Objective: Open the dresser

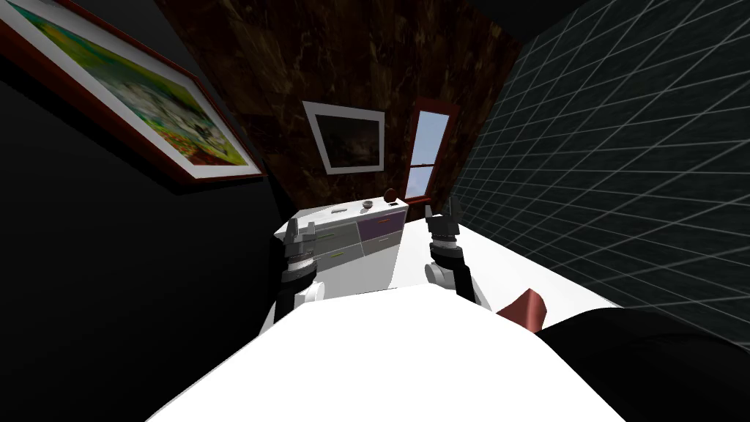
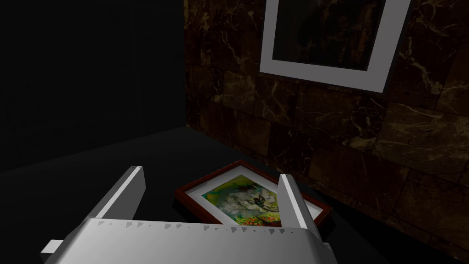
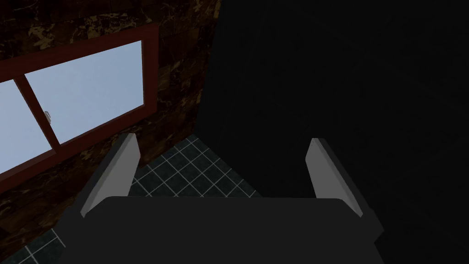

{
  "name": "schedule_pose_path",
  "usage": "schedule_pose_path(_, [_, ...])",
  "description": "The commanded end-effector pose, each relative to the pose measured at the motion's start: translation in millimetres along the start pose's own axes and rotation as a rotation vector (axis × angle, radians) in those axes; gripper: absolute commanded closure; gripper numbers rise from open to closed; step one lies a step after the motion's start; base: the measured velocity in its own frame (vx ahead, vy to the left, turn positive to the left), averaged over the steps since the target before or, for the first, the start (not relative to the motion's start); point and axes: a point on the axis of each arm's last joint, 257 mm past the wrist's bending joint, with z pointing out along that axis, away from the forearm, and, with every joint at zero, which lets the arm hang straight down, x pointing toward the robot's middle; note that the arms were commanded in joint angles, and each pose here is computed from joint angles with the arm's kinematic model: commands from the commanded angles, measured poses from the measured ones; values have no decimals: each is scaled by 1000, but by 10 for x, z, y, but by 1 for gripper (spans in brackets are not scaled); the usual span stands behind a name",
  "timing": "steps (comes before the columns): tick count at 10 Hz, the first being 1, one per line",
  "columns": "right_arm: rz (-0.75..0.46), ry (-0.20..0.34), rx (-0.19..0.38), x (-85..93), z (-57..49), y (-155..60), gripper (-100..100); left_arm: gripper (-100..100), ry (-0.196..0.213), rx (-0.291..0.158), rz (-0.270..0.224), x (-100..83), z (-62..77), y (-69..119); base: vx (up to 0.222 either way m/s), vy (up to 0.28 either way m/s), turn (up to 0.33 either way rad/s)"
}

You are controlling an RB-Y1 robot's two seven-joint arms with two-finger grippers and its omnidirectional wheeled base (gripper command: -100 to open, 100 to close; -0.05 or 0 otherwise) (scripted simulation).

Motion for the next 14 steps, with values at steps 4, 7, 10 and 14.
schedule_pose_path(4, [0, 0, 0, 0, 0, 1, 0, 0, 0, 0, 0, 0, 0, -1, 0, 0, 0])
schedule_pose_path(7, [0, 0, 0, 0, 1, 1, 0, 0, 0, 0, 0, 0, 1, -1, 0, 0, 0])
schedule_pose_path(10, [0, 0, 0, 0, 1, 2, 0, -100, 37, -13, 18, 33, -21, 55, 9, 0, 6])
schedule_pose_path(14, [0, 0, 0, -1, -1, -1, 0, -100, 110, -85, 75, 56, -137, 350, 87, -9, 38])
